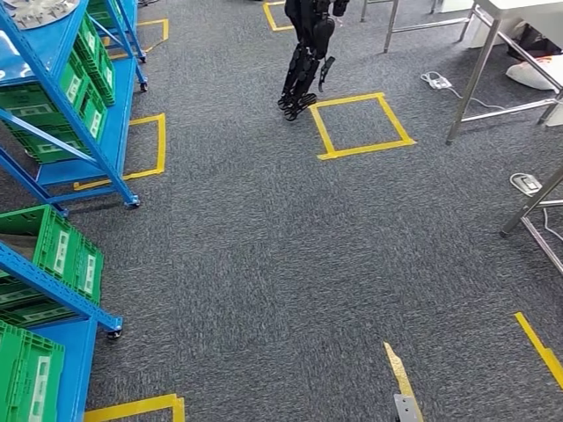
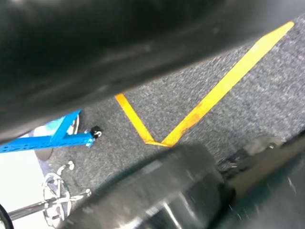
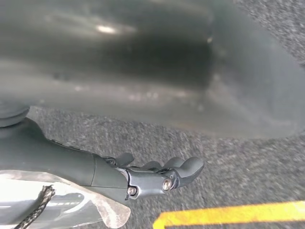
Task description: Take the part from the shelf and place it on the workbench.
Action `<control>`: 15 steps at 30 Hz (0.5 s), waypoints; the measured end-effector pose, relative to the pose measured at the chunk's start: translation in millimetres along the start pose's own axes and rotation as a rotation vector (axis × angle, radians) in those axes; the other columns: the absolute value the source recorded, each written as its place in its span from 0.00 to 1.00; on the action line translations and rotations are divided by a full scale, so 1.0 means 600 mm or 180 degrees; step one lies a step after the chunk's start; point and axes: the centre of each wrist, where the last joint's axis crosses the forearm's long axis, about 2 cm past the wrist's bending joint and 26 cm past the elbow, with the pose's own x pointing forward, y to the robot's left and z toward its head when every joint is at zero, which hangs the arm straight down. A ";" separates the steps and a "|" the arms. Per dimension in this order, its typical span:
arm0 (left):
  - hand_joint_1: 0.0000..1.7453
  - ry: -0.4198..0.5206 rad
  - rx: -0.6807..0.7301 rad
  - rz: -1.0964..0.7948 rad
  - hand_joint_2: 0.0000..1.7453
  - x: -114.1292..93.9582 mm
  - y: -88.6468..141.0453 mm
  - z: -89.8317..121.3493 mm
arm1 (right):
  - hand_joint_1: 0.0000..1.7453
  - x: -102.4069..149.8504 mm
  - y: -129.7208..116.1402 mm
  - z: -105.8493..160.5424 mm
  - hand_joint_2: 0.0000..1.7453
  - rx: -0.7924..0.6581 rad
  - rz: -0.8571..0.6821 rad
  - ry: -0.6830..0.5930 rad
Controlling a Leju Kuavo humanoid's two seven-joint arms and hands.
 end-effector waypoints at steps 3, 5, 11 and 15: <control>0.00 0.0002 0.0023 0.0001 0.00 0.000 0.004 -0.001 | 0.00 0.001 0.001 0.000 0.00 0.0005 -0.0002 -0.0003; 0.00 0.0000 0.0036 0.0004 0.00 0.001 0.005 -0.002 | 0.00 0.000 0.001 0.000 0.00 0.0008 -0.0001 0.0000; 0.00 0.0003 0.0035 0.0013 0.00 0.001 0.002 -0.001 | 0.00 0.009 0.003 -0.002 0.00 0.0013 -0.0009 -0.0033; 0.00 0.0000 0.0032 0.0015 0.00 0.002 0.002 -0.001 | 0.00 0.008 0.003 -0.002 0.00 0.0013 -0.0008 -0.0032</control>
